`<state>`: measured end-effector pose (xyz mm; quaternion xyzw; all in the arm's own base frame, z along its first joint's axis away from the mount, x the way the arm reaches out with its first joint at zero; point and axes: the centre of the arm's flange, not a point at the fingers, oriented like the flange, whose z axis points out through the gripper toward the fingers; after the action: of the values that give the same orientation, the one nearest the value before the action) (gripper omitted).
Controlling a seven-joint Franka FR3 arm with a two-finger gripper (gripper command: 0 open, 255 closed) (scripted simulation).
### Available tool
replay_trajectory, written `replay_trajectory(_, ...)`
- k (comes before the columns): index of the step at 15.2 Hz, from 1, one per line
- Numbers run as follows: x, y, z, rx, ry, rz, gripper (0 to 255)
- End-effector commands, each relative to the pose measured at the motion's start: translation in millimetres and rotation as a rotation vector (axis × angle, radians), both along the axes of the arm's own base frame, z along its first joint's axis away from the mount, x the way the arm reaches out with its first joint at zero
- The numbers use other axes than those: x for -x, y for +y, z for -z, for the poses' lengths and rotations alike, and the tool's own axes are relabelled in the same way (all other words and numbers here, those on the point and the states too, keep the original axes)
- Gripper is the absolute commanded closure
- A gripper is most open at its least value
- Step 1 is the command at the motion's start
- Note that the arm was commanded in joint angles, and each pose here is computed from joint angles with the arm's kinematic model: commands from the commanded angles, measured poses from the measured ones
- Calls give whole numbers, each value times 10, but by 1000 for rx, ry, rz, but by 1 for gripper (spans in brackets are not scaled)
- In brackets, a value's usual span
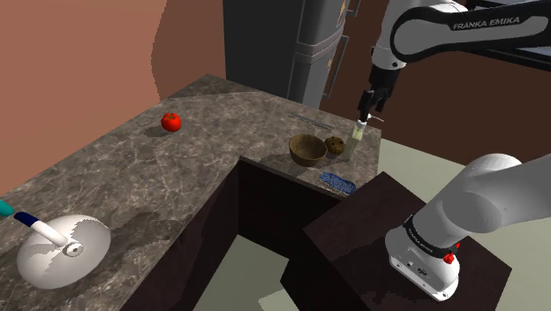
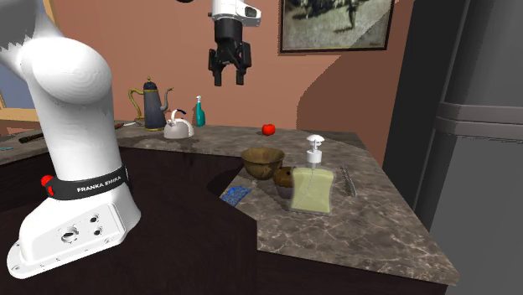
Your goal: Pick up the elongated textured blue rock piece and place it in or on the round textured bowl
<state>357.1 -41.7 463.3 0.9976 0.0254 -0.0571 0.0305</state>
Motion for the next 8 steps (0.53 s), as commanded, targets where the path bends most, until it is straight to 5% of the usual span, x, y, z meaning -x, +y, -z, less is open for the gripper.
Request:
replay_trajectory(1,-98,10,273,0,19,-22,0)
replay_trajectory(8,-304,50,1207,0,87,-94,0)
